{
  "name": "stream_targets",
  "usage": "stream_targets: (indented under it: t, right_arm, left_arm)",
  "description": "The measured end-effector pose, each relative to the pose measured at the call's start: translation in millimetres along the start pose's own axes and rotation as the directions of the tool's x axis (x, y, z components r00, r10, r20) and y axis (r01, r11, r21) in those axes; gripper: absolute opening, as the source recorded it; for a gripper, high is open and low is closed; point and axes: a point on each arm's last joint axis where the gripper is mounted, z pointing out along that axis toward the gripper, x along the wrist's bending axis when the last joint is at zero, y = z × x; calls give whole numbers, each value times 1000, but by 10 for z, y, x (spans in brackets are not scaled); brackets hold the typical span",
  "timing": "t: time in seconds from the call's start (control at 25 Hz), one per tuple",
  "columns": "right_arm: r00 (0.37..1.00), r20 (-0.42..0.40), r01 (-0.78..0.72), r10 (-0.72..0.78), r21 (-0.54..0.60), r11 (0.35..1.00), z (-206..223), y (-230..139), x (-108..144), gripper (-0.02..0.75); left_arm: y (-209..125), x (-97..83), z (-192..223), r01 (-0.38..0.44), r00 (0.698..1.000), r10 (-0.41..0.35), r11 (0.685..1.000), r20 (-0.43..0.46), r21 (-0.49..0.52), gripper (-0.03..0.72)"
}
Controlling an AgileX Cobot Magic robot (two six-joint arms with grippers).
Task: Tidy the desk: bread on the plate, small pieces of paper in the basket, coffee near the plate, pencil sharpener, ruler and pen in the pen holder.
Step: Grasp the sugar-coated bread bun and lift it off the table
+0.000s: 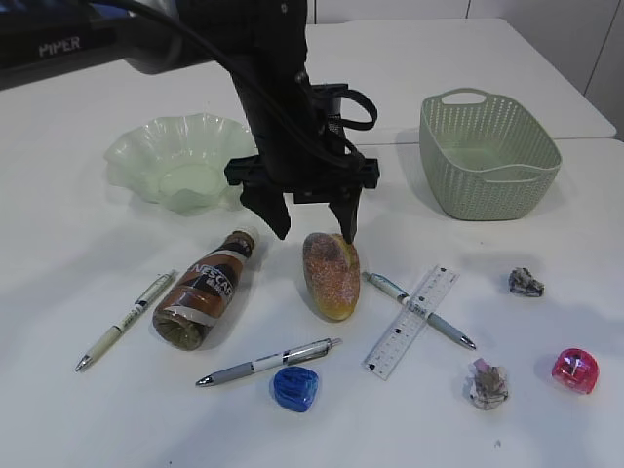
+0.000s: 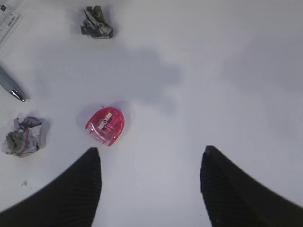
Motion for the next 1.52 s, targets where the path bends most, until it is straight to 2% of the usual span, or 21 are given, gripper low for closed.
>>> stream_targets:
  t: [0.28, 0.72, 1.28, 1.52]
  right_arm:
    - [1000, -14, -10, 10, -3, 1000, 0, 3, 12, 512]
    - [1000, -16, -9, 9, -20, 1000, 4, 20, 15, 512]
    - [1000, -16, -6, 6, -22, 1000, 4, 23, 15, 512]
    - [1000, -16, -6, 6, -22, 1000, 4, 23, 15, 512]
  left_arm:
    - [22, -15, 305, 33, 999, -34, 999, 43, 36, 601]
    - [95, -13, 367, 43, 997, -41, 999, 65, -24, 602]
    - [211, 0, 599, 30, 999, -29, 999, 40, -33, 602]
    - [192, 16, 666, 29, 999, -30, 1000, 24, 10, 599]
